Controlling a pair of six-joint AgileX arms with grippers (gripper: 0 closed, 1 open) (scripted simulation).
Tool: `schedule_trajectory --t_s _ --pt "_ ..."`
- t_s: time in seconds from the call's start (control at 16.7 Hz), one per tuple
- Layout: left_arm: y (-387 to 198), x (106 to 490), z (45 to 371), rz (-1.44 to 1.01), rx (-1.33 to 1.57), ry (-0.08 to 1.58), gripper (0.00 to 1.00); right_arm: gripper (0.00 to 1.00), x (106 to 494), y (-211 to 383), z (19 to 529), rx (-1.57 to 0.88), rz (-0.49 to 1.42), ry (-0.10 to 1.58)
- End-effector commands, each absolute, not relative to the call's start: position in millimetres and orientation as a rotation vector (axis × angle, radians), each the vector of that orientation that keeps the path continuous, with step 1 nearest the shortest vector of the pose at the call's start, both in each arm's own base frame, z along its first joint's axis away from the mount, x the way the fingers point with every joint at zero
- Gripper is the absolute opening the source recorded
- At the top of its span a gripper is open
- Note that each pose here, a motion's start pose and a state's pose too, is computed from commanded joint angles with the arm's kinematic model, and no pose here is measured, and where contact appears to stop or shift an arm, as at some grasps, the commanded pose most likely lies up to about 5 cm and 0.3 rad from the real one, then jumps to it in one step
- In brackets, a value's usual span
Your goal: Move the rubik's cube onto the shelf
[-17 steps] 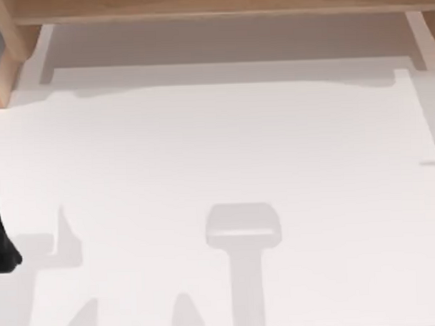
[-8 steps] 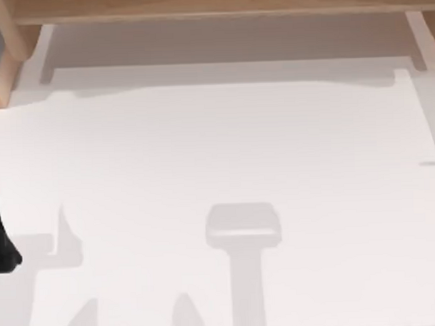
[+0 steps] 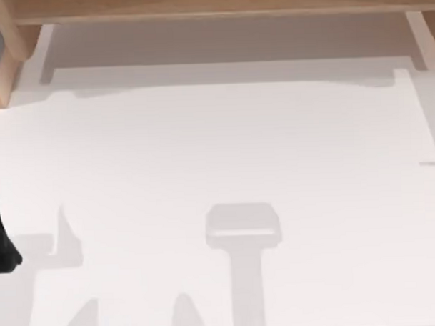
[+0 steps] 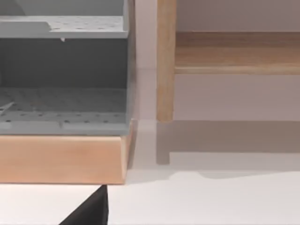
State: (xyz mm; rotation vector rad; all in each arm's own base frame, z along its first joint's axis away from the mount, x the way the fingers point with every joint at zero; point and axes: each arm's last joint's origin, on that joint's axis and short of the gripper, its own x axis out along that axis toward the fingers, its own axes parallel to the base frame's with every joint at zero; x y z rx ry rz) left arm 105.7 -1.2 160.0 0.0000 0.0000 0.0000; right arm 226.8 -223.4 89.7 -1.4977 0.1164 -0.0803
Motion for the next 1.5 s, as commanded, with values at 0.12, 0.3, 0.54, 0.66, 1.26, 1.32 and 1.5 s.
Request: schedule_trajectory --t_s 0.12,0.3,0.54,0.66,1.26,1.32,1.5 --pt "-1.2 105.7 160.0 0.000 0.000 0.000 1.00 1.00 230.3 -258.5 95.1 -1.430 -0.131 0.188" --pt "-1.2 105.7 160.0 0.000 0.000 0.000 1.00 1.00 240.4 -317.4 111.3 -1.280 -0.194 0.292" --pt "-1.2 105.7 160.0 0.000 0.000 0.000 1.00 1.00 267.9 -384.9 150.3 -0.989 -0.222 0.428" --pt "-1.2 105.7 160.0 0.000 0.000 0.000 1.00 1.00 288.3 -403.6 173.6 -0.810 -0.209 0.505" --pt "-1.2 105.7 160.0 0.000 0.000 0.000 1.00 1.00 411.2 -305.7 258.4 -0.037 -0.076 1.053" --pt "-1.2 105.7 160.0 0.000 0.000 0.000 1.00 1.00 420.8 -286.1 261.1 -0.001 -0.073 1.111" --pt "-1.2 105.7 160.0 0.000 0.000 0.000 1.00 1.00 445.9 -229.6 258.2 0.060 -0.075 1.267"
